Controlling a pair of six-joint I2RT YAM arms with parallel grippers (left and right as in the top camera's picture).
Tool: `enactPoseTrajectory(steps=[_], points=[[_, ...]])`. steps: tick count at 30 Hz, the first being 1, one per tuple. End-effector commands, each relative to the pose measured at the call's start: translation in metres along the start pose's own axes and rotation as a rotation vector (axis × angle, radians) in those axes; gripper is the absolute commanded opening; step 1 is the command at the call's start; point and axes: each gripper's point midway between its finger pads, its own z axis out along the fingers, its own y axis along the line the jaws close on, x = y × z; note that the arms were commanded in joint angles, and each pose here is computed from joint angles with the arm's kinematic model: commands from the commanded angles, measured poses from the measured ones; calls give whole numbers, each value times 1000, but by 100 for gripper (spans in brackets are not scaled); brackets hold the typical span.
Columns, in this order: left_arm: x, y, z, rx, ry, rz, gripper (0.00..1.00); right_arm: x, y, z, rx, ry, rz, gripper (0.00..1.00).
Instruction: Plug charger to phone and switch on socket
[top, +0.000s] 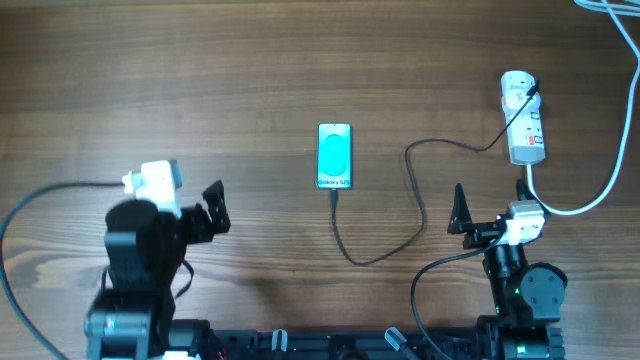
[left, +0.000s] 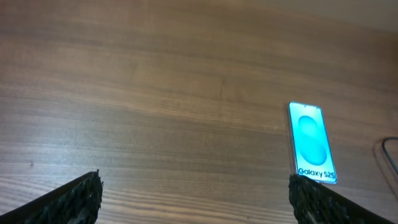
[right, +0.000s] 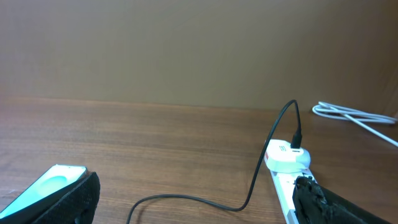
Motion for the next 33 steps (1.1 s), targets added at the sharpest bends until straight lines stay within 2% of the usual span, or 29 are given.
enactPoseTrajectory(steps=[1,9,19,26,33], points=[[13,-1,-8,39,-79,39,100,-2,-1,0,9,-10,10,100],[38,-1,-4,88,-191,48,100,-1,-1,0,9,-9,10,100],[30,-8,10,161,-430,73,100,-1,-1,0,9,-9,10,100],[29,-10,20,188,-508,83,100,-1,-1,0,9,-9,10,100],[30,-10,21,175,-512,134,100,-1,-1,0,9,-9,10,100]])
